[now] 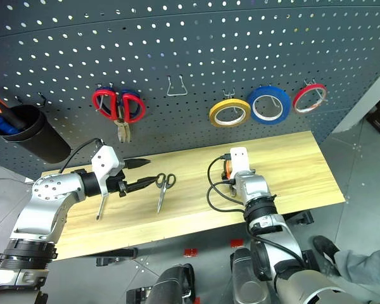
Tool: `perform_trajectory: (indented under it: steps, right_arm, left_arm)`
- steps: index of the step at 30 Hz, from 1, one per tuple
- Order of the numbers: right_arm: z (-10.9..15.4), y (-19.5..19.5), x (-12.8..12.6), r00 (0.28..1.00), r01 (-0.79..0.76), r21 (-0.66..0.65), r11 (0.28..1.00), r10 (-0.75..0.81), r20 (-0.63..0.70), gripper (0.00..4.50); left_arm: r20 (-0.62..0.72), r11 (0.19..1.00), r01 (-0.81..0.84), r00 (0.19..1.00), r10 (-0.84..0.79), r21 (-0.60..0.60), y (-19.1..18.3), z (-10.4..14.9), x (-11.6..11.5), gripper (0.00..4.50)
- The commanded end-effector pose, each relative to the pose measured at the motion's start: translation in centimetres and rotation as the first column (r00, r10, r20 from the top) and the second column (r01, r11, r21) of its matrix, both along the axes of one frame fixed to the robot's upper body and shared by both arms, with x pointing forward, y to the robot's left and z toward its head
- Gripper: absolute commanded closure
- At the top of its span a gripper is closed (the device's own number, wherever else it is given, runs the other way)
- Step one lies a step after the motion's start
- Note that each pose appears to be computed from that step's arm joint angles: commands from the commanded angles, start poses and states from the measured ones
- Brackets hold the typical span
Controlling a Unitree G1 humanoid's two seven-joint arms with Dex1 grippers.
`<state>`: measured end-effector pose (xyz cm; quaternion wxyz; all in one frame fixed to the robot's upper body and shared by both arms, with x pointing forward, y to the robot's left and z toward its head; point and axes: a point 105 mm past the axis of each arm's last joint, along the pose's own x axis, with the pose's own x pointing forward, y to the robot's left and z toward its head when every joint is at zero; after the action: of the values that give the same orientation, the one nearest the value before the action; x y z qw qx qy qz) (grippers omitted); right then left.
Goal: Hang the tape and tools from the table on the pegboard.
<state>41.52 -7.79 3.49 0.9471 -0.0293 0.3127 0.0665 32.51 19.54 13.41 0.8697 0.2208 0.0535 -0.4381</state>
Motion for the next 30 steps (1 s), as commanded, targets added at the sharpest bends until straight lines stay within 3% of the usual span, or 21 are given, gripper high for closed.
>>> perform_trajectory:
  steps: [1,3,8,9,12,15,20,23,26,30]
  right_arm:
    - [-1.5,0.1,-0.4,0.999,-0.015,-0.022,1.000,0.014,-0.041,0.04]
    - [-1.9,0.0,-0.5,0.999,-0.017,-0.027,0.999,0.016,-0.052,0.21]
    - [-1.8,0.2,-0.4,0.998,-0.055,-0.066,0.996,0.052,-0.034,1.58]
    - [-1.5,0.4,-0.4,0.998,-0.065,-0.071,0.995,0.064,-0.020,1.68]
    - [0.2,0.9,-0.6,0.989,-0.124,-0.106,0.987,0.131,0.068,1.68]
    - [2.4,1.4,-2.4,0.955,-0.213,-0.114,0.970,0.231,0.188,1.68]
    - [4.5,1.8,-8.0,0.892,-0.337,-0.108,0.935,0.353,0.282,1.68]
    - [8.1,2.3,-10.6,0.800,-0.384,-0.165,0.908,0.417,0.431,1.68]
    - [14.2,3.5,-12.2,0.618,-0.390,-0.198,0.899,0.415,0.667,1.68]
    - [20.7,4.4,-12.4,0.403,-0.359,-0.207,0.910,0.351,0.845,1.68]
  left_arm:
    - [0.026,1.000,0.015,1.000,-0.014,-0.011,-0.2,0.9,-0.3,1.57]
    - [0.015,1.000,0.017,1.000,-0.017,-0.021,-0.3,0.8,-0.4,1.57]
    - [-0.010,0.998,0.018,1.000,-0.019,-0.062,-0.3,0.7,-1.0,1.57]
    - [-0.012,0.997,0.018,1.000,-0.019,-0.071,-0.3,0.7,-1.1,1.57]
    - [-0.014,0.995,0.015,1.000,-0.016,-0.103,-0.4,1.0,-1.5,1.57]
    - [-0.009,0.988,0.010,1.000,-0.011,-0.151,-0.7,1.5,-2.0,1.57]
    - [0.043,0.959,-0.013,0.999,0.026,-0.284,-0.9,3.3,-2.8,1.57]
    - [0.045,0.950,-0.033,0.998,0.049,-0.310,-0.7,3.8,-3.4,1.57]
    - [0.069,0.940,-0.082,0.991,0.111,-0.332,0.1,4.7,-3.8,1.57]
    - [0.111,0.920,-0.130,0.977,0.183,-0.369,0.7,6.1,-4.0,1.57]
